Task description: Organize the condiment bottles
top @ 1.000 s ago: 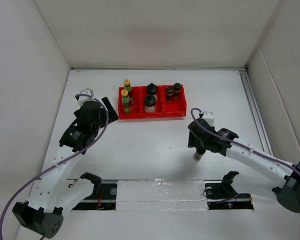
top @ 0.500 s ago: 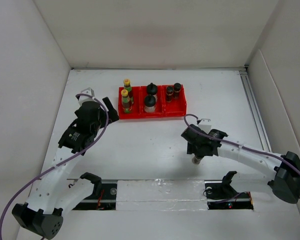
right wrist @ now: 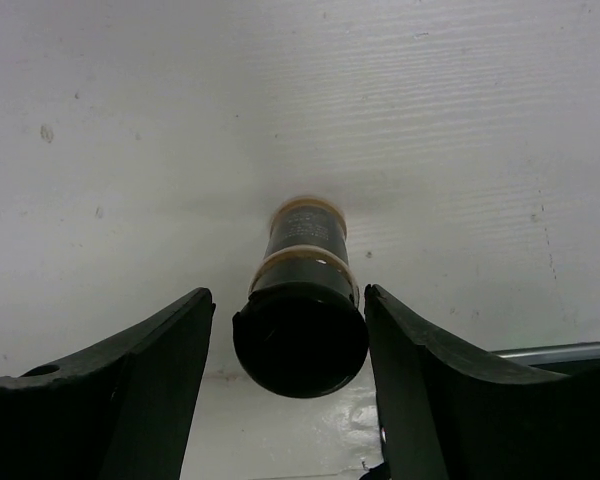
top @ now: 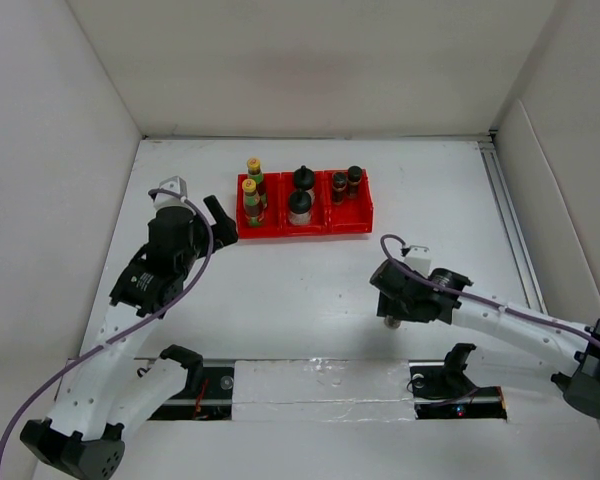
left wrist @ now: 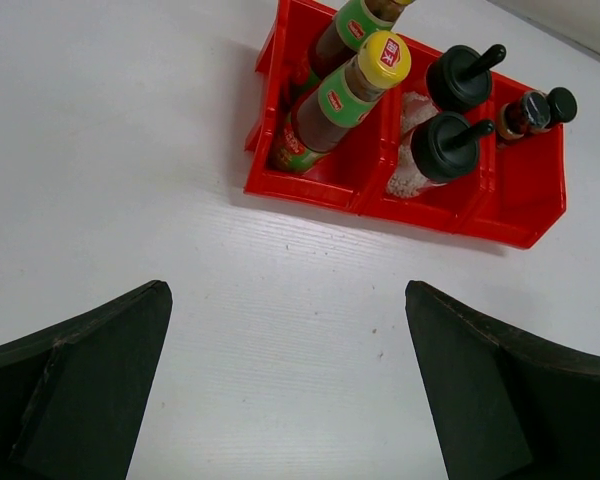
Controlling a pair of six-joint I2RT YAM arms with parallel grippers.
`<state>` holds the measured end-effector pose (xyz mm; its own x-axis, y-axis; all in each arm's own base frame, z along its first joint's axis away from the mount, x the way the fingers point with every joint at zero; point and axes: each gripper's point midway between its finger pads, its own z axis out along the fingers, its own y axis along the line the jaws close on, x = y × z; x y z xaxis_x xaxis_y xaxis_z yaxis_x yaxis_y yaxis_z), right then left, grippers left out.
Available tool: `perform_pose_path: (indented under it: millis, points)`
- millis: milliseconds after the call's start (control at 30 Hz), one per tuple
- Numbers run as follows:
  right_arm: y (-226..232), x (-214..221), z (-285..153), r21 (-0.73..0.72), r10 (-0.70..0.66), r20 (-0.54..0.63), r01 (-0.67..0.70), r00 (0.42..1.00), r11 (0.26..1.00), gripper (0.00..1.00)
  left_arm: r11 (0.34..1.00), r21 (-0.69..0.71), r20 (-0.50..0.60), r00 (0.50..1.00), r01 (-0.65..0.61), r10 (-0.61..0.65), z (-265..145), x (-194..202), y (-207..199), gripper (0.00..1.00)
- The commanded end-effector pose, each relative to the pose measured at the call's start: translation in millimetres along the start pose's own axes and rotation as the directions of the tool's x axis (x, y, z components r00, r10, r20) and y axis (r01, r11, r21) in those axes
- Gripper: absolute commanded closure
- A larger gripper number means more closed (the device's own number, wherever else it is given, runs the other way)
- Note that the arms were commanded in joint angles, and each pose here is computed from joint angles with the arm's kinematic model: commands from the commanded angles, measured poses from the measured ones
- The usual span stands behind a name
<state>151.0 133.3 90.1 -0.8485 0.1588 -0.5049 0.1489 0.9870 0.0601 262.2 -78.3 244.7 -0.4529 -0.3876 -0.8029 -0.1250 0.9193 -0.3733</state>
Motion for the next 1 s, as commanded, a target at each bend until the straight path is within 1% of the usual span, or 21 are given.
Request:
perform_pose_path:
  millis: [0, 100, 167, 267, 333, 367, 400, 467, 500, 567, 600, 700, 767, 833, 867, 900, 933, 967]
  points:
    - [8, 4, 5, -0.017, 0.008, -0.007, -0.008, 1.0, 1.0, 0.32, 1.0, 0.032, 0.039, 0.999, -0.002, 0.001, -4, -9, -5, 0.01]
    - [4, 4, 11, 0.044, -0.005, -0.014, 0.005, 1.0, 0.999, 0.33, 0.999, 0.039, 0.051, 0.999, 0.001, -0.003, -6, -11, -5, 0.01]
    - [6, 5, 14, 0.055, -0.009, -0.024, 0.011, 1.0, 0.998, 0.33, 0.999, 0.044, 0.058, 0.998, 0.003, -0.006, -9, -12, -5, 0.01]
    - [14, 9, 15, 0.04, -0.028, -0.034, 0.029, 0.999, 0.999, 0.37, 0.999, 0.043, 0.055, 0.998, 0.001, -0.003, -8, -11, -5, 0.01]
    - [15, 9, 16, 0.047, -0.03, -0.034, 0.032, 0.999, 0.998, 0.44, 0.999, 0.046, 0.057, 0.998, 0.0, -0.002, -8, -12, -6, 0.01]
    - [16, 10, 15, 0.045, -0.036, -0.035, 0.038, 0.999, 0.998, 0.47, 0.999, 0.049, 0.058, 0.998, 0.0, -0.003, -9, -13, -6, 0.01]
    - [16, 10, 15, 0.046, -0.035, -0.033, 0.036, 0.999, 0.998, 0.59, 0.999, 0.049, 0.056, 0.998, -0.002, -0.001, -9, -12, -6, 0.01]
    - [19, 8, 11, 0.031, -0.038, -0.028, 0.039, 0.999, 0.999, 0.69, 0.998, 0.055, 0.06, 0.998, -0.002, -0.001, -10, -13, -7, 0.01]
    - [20, 7, 9, 0.027, -0.038, -0.026, 0.039, 0.999, 0.999, 0.78, 0.998, 0.058, 0.061, 0.998, -0.001, -0.002, -10, -13, -7, 0.01]
    - [25, 4, 3, 0.001, -0.047, -0.014, 0.047, 0.999, 0.999, 0.86, 0.998, 0.061, 0.061, 0.998, -0.003, -0.001, -11, -13, -8, 0.01]
    - [27, 1, 1, -0.008, -0.047, -0.005, 0.047, 0.999, 0.999, 0.94, 0.998, 0.062, 0.062, 0.998, -0.002, -0.002, -11, -13, -8, 0.01]
    - [43, -20, -10, -0.051, -0.046, 0.049, 0.048, 0.998, 0.998, 0.97, 0.998, 0.069, 0.07, 0.998, -0.002, -0.003, -13, -15, -8, 0.01]
    - [66, -46, -23, -0.101, -0.019, 0.115, 0.031, 0.993, 0.994, 0.98, 0.997, 0.072, 0.075, 0.997, -0.001, -0.005, -14, -16, -9, 0.01]
    - [81, -64, -23, -0.092, -0.041, 0.145, 0.054, 0.989, 0.994, 0.98, 0.998, 0.069, 0.074, 0.997, -0.001, -0.004, -13, -15, -8, 0.01]
    - [96, -95, -26, -0.095, -0.06, 0.178, 0.078, 0.982, 0.992, 0.98, 0.998, 0.059, 0.069, 0.998, -0.003, -0.002, -12, -14, -7, 0.01]
    - [99, -91, -15, -0.072, -0.078, 0.162, 0.091, 0.984, 0.993, 0.98, 0.998, 0.059, 0.069, 0.998, -0.003, -0.002, -12, -14, -7, 0.01]
    - [104, -100, -11, -0.068, -0.088, 0.161, 0.1, 0.983, 0.993, 0.98, 0.999, 0.054, 0.064, 0.998, -0.001, -0.002, -10, -13, -6, 0.01]
    - [108, -111, -6, -0.059, -0.131, 0.166, 0.142, 0.977, 0.988, 0.98, 0.999, 0.054, 0.061, 0.998, -0.002, -0.001, -10, -12, -6, 0.01]
